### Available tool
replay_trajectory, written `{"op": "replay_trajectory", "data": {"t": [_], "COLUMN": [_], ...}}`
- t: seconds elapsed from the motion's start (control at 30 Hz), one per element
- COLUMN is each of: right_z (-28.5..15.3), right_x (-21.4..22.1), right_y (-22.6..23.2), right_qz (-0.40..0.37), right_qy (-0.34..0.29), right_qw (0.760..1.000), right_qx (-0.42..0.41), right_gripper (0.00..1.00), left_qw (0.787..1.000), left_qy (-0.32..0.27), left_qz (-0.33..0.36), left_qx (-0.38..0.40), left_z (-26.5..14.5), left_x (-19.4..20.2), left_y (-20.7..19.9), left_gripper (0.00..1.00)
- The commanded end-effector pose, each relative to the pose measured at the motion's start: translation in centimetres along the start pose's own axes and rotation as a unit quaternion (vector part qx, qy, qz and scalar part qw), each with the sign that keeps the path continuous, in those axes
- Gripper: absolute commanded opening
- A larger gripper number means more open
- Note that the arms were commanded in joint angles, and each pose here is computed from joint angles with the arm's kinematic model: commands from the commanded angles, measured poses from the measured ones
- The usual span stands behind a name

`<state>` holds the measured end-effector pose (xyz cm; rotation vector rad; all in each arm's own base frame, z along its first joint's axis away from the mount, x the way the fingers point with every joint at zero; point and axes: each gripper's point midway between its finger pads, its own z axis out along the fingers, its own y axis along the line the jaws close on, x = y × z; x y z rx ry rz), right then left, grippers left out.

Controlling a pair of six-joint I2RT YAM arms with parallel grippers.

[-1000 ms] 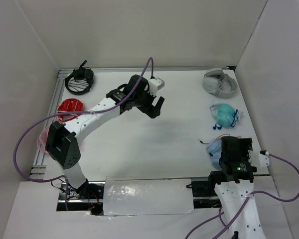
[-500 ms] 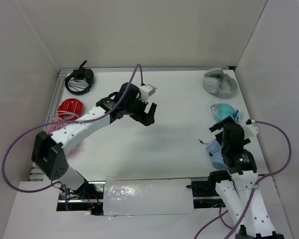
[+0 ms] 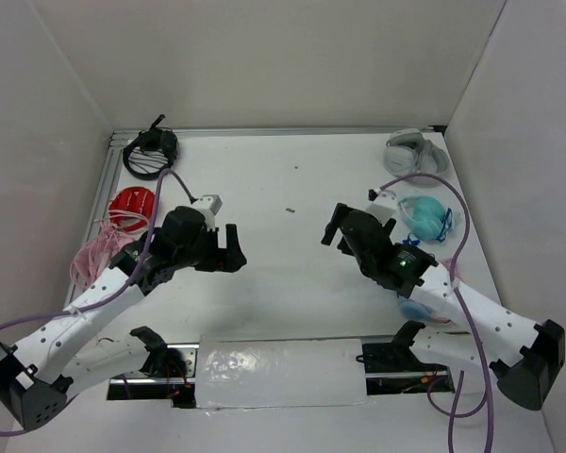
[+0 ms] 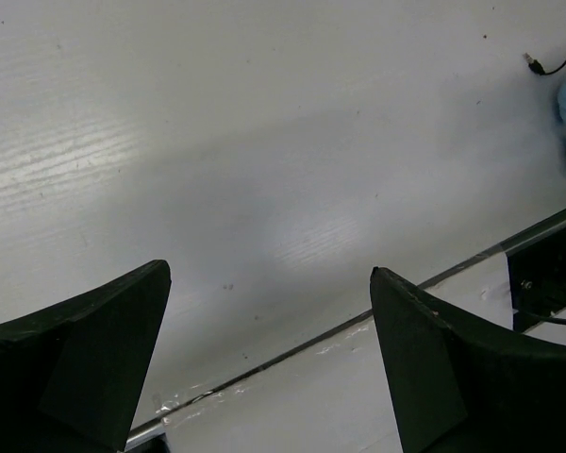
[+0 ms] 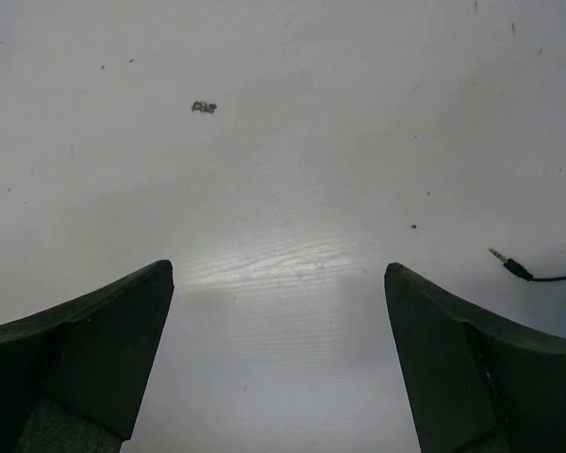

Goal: Wrap the headphones

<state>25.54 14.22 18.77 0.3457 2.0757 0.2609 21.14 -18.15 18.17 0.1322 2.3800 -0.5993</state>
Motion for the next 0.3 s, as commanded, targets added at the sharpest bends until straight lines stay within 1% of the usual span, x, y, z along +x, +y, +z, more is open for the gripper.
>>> {"op": "replay_trajectory", "data": {"t": [0.0, 0.07, 0.1, 0.17, 0.27], "right_z": [-0.2, 0.1, 0.2, 0.3, 0.0], "right_x": [-2.9, -2.5, -2.4, -2.1, -2.5], "right_y": [2.1, 2.6, 2.8, 2.9, 3.1], "right_qz": [0.022, 0.017, 0.026, 0.022, 0.031], "right_qy": [-0.049, -0.048, -0.049, -0.044, -0.053], "right_qw": [0.999, 0.999, 0.998, 0.999, 0.998], "right_qx": [0.005, 0.007, 0.004, -0.01, -0.029], "right_gripper": [1.0, 0.99, 0.98, 0.99, 1.0], "left_qw": [0.999, 0.999, 0.999, 0.999, 0.998], "left_qy": [-0.03, -0.034, -0.038, -0.041, -0.043], "left_qz": [-0.035, -0.031, -0.029, -0.028, -0.034], "left_qx": [0.003, 0.008, 0.011, 0.013, 0.007], "left_z": [-1.2, -1.4, -1.6, -1.7, -1.9], "left_x": [-0.9, -1.1, -1.2, -1.3, -1.2], "left_y": [-0.4, -0.6, -0.7, -0.8, -0.5], "left_gripper": [0.99, 0.99, 0.99, 0.99, 0.99]}}
